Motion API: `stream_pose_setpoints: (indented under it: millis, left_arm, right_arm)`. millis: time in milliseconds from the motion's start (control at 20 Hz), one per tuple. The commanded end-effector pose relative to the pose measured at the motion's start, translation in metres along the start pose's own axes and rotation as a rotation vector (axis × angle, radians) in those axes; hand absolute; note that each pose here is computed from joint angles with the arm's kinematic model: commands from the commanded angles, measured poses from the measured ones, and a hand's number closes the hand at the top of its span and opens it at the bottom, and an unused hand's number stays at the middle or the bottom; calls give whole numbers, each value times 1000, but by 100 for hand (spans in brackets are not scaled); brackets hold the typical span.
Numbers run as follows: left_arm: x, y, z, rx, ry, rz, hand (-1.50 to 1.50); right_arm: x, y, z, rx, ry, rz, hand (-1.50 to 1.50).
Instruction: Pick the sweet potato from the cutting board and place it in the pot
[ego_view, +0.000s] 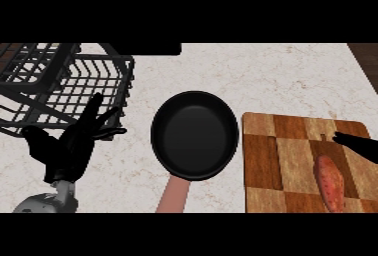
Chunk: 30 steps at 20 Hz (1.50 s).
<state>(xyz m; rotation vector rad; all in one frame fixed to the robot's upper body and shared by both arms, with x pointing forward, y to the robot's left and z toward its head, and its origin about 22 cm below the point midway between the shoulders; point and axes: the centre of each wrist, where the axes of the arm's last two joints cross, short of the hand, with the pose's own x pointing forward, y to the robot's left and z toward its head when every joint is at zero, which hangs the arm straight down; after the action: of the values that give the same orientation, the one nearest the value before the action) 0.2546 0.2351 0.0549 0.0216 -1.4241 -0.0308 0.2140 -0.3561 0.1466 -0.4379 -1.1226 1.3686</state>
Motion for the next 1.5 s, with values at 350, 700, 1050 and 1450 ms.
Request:
stream_pose_setpoints:
  millis: [350, 700, 1050, 1450]
  left_arm:
    - [0, 3, -27, 8, -50, 27, 0]
    - [18, -5, -6, 4, -39, 31, 0]
    - [14, 12, -21, 18, -49, 20, 0]
    - [16, -7, -10, 17, -37, 12, 0]
  right_arm:
    - [-2, 18, -28, 65, 44, 102, -150]
    - [1, 48, -50, 94, 88, 146, -150]
    - [1, 53, -64, 122, 105, 153, -150]
    - [8, 51, -57, 29, -68, 102, 150]
